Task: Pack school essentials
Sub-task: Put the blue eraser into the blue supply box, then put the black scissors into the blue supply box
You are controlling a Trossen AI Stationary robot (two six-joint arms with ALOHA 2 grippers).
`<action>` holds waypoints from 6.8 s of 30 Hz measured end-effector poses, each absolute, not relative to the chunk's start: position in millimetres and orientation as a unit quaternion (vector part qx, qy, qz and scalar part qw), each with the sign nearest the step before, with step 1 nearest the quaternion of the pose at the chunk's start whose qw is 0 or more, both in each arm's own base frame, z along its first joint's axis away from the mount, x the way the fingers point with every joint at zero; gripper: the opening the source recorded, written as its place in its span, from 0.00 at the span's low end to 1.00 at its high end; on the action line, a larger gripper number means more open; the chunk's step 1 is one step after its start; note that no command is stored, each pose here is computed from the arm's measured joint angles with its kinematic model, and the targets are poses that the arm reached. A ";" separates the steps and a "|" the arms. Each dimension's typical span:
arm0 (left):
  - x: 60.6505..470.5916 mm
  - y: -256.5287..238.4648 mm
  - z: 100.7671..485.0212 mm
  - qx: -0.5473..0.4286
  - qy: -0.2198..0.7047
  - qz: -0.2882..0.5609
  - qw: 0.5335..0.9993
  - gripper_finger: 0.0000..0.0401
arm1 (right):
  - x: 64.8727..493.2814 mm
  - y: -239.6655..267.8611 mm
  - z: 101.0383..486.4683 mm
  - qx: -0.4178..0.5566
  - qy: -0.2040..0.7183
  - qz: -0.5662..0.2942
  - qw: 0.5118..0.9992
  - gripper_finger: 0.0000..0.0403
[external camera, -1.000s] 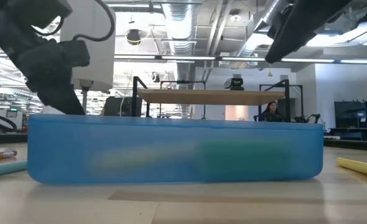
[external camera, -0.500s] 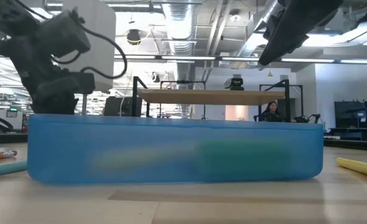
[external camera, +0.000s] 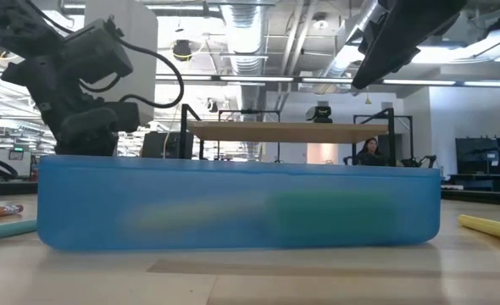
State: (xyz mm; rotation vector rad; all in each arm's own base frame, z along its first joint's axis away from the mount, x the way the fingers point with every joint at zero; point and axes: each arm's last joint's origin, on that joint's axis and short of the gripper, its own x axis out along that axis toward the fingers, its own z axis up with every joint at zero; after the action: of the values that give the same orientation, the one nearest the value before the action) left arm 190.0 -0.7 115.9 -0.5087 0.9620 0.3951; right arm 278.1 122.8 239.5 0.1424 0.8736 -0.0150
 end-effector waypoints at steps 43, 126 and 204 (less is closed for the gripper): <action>210.5 -4.0 116.6 -0.258 0.499 0.161 0.812 0.47 | 278.2 122.5 239.4 0.070 0.423 -0.007 0.903 0.40; 283.0 -124.9 157.8 -0.197 0.342 -0.084 0.915 0.23 | 273.2 118.9 235.7 0.079 0.461 -0.002 0.884 0.40; 224.8 -122.2 263.4 -0.014 -0.007 -0.173 0.985 0.16 | 157.0 256.3 147.2 0.178 0.656 0.001 0.733 0.40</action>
State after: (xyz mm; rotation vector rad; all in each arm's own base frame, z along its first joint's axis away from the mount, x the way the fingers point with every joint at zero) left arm 224.8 -122.2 263.4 -0.0287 -0.0148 -0.3484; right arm 157.0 256.3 147.2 0.3907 1.4436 0.0029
